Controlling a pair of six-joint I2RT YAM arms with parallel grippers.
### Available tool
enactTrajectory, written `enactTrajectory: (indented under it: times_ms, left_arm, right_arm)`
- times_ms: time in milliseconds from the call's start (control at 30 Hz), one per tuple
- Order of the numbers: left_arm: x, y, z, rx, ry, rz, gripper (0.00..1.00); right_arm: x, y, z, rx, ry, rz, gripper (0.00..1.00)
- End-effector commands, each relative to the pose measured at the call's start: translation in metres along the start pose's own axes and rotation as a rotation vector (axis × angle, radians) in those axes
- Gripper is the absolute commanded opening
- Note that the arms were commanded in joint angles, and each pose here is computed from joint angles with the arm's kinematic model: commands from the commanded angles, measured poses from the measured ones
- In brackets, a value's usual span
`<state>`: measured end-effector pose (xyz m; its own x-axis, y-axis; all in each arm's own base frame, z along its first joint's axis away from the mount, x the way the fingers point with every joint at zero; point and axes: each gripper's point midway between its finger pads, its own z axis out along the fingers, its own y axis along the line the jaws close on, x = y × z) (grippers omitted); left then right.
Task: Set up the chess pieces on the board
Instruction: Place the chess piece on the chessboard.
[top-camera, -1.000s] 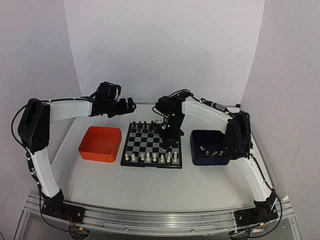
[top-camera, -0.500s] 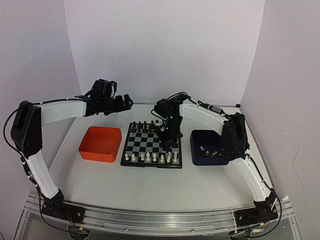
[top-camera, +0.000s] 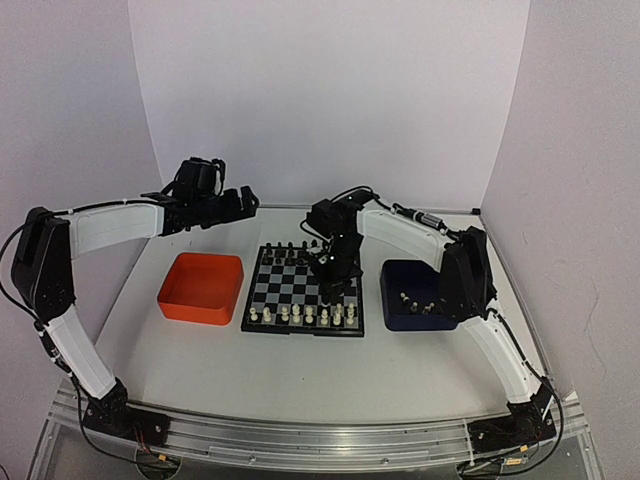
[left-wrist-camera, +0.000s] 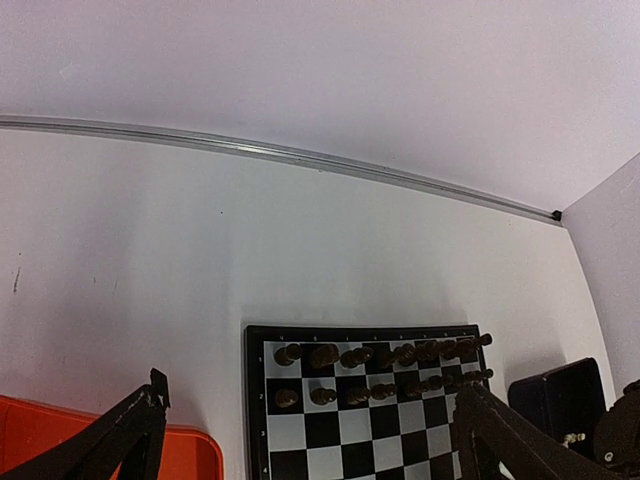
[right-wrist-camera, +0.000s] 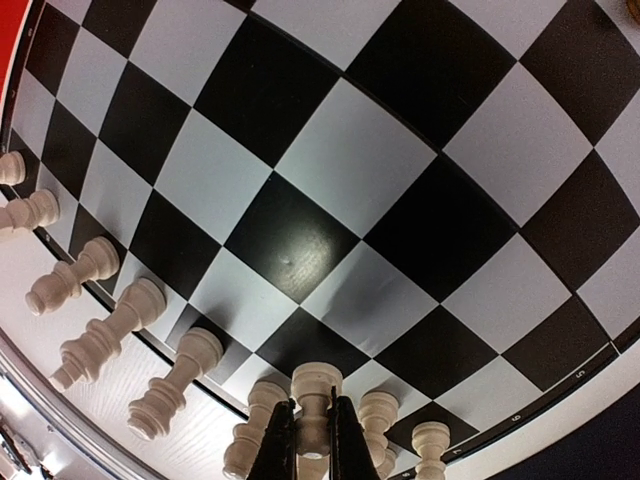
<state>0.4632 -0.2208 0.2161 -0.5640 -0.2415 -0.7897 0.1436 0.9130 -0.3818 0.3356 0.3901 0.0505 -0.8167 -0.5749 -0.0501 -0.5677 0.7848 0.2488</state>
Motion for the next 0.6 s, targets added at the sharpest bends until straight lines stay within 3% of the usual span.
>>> enactTrajectory:
  times_ms: [0,367,567]
  left_arm:
    - [-0.019,-0.003,-0.014,0.010,-0.065,0.016,1.00]
    - [-0.014,0.001,-0.019,0.003,-0.054,0.014,1.00]
    - [-0.013,0.002,-0.025,0.005,-0.057,0.007,1.00]
  right_arm:
    - [-0.005,0.010,0.005,-0.036,-0.004,-0.003,0.02]
    - [-0.001,0.010,0.013,-0.037,0.018,0.015,0.03]
    - [0.001,0.011,0.012,-0.036,0.019,0.013,0.09]
